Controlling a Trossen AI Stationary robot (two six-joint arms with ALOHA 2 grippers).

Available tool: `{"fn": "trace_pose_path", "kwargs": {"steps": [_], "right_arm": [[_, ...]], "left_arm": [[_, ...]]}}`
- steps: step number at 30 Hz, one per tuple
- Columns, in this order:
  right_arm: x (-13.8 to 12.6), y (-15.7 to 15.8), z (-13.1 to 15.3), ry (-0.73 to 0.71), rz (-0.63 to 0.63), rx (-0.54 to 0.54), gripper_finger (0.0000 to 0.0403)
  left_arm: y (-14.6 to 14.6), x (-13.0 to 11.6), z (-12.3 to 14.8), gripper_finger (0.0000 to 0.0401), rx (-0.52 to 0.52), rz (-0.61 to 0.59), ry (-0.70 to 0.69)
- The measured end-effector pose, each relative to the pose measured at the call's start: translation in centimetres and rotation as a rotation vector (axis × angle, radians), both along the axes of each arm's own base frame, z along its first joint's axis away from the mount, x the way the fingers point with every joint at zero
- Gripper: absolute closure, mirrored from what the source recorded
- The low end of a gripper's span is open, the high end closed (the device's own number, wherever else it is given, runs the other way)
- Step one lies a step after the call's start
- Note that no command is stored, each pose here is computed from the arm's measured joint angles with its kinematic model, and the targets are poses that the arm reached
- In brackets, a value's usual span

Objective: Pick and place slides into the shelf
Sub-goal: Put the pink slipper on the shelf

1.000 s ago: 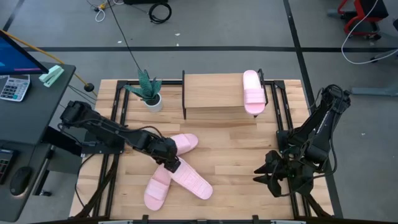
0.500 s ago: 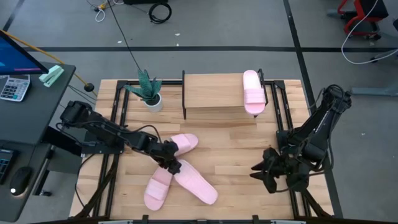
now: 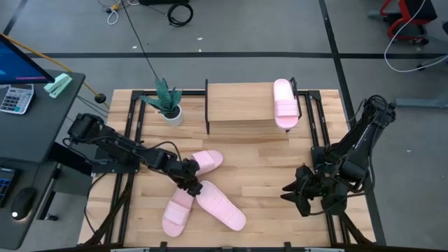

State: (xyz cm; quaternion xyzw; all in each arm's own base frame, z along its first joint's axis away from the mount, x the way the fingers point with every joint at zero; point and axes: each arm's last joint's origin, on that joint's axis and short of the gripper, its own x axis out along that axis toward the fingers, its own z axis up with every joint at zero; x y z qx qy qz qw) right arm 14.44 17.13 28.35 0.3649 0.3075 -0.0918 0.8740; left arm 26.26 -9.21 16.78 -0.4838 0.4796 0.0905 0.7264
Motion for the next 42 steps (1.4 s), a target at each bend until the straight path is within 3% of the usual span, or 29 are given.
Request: {"fn": "trace_pose_path", "kwargs": {"steps": [7, 15, 18, 24, 26, 34, 39, 42], "right_arm": [[0.0, 0.0, 0.0, 0.000, -0.001, 0.002, 0.0226], [0.0, 0.0, 0.0, 0.001, -0.005, 0.007, 0.0226], [0.0, 0.0, 0.0, 0.001, -0.005, 0.006, 0.0226], [0.0, 0.0, 0.0, 0.004, -0.001, -0.005, 0.0235], [-0.1, -0.1, -0.1, 0.009, -0.001, -0.012, 0.0239], [-0.1, -0.2, -0.2, 0.020, 0.000, -0.028, 0.0250], [-0.3, -0.1, -0.2, 0.019, 0.007, -0.027, 0.0254], [-0.5, 0.2, -0.2, 0.019, 0.020, -0.009, 0.0256]], "left_arm": [[-0.1, 0.6, -0.1, 0.0146, -0.008, 0.004, -0.043], [-0.8, 2.5, -2.3, 0.0149, -0.070, -0.007, -0.086], [-0.8, 2.8, -2.3, 0.0198, -0.068, 0.037, -0.108], [-0.2, 3.5, -1.9, 0.0366, -0.098, 0.050, -0.183], [-0.1, 3.8, -1.5, 0.0373, -0.120, 0.063, -0.227], [0.9, 4.8, 3.9, 0.0377, -0.206, 0.106, -0.473], [2.2, 5.0, 8.7, 0.0377, -0.183, 0.118, -0.640], [3.0, 5.0, 12.0, 0.0377, -0.110, 0.121, -0.712]]}}
